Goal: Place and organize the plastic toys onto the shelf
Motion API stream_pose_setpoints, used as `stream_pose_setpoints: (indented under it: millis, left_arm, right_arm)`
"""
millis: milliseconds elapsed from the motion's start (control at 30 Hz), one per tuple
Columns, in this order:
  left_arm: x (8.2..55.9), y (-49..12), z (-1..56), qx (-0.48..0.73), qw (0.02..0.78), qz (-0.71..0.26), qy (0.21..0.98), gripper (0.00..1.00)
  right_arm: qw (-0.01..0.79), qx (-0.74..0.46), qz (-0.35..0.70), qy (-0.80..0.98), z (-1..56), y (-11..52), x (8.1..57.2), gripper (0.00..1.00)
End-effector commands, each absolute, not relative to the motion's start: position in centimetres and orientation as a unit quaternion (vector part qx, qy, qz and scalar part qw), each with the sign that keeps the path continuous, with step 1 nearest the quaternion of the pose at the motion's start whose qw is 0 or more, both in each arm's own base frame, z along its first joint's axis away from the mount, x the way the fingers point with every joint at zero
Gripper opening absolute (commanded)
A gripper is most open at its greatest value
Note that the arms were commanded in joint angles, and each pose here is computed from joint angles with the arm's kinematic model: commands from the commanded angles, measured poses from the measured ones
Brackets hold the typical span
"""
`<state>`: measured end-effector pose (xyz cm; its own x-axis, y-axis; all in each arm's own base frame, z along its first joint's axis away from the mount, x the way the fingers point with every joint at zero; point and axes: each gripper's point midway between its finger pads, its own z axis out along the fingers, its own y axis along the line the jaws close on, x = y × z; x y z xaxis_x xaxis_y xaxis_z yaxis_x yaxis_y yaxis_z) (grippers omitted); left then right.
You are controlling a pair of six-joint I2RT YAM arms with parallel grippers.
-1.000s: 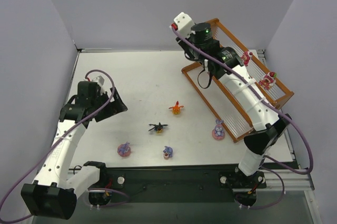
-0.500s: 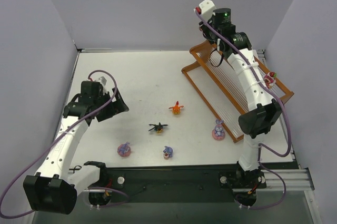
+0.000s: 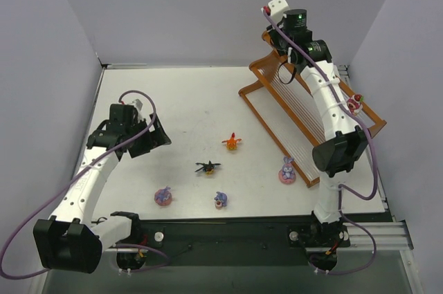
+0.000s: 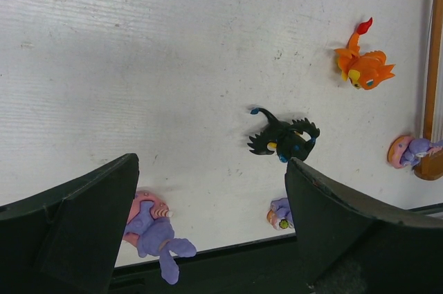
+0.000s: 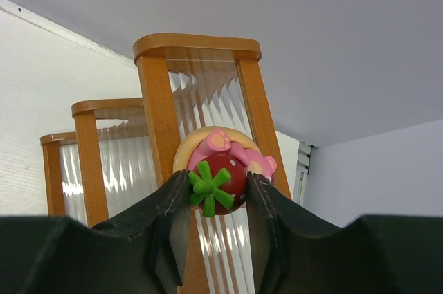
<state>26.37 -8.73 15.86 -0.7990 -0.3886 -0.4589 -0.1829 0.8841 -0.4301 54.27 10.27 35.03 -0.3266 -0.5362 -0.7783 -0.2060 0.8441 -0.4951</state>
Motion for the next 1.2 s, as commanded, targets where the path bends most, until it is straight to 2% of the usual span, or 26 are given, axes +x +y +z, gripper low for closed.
stream_pose_setpoints:
  millis: [0, 500, 833, 967, 1167]
  left_arm:
    - [27.7, -9.1, 16.7, -0.149, 0.296, -0.198, 0.923, 0.97]
    - [28.0, -9.3, 16.2, -0.143, 0.288, -0.198, 0.926, 0.97]
    - [27.7, -9.1, 16.0, -0.143, 0.287, -0.194, 0.927, 0.97]
    - [27.6, -9.1, 16.0, -0.144, 0.287, -0.195, 0.927, 0.97]
    - [27.5, -9.1, 16.3, -0.143, 0.292, -0.195, 0.925, 0.97]
  right_arm:
    - [0.553, -0.202, -0.170, 0.790, 37.3, 9.2, 54.5, 0.02]
    - [0.503, -0.198, -0.179, 0.822, 34.8, 7.8, 53.3, 0.11]
    - [0.502, -0.209, -0.157, 0.824, 34.8, 8.5, 52.9, 0.33]
    - [0.512, -0.207, -0.154, 0.819, 35.7, 8.6, 52.8, 0.46]
    - [0.528, -0.202, -0.149, 0.811, 36.9, 8.9, 52.9, 0.53]
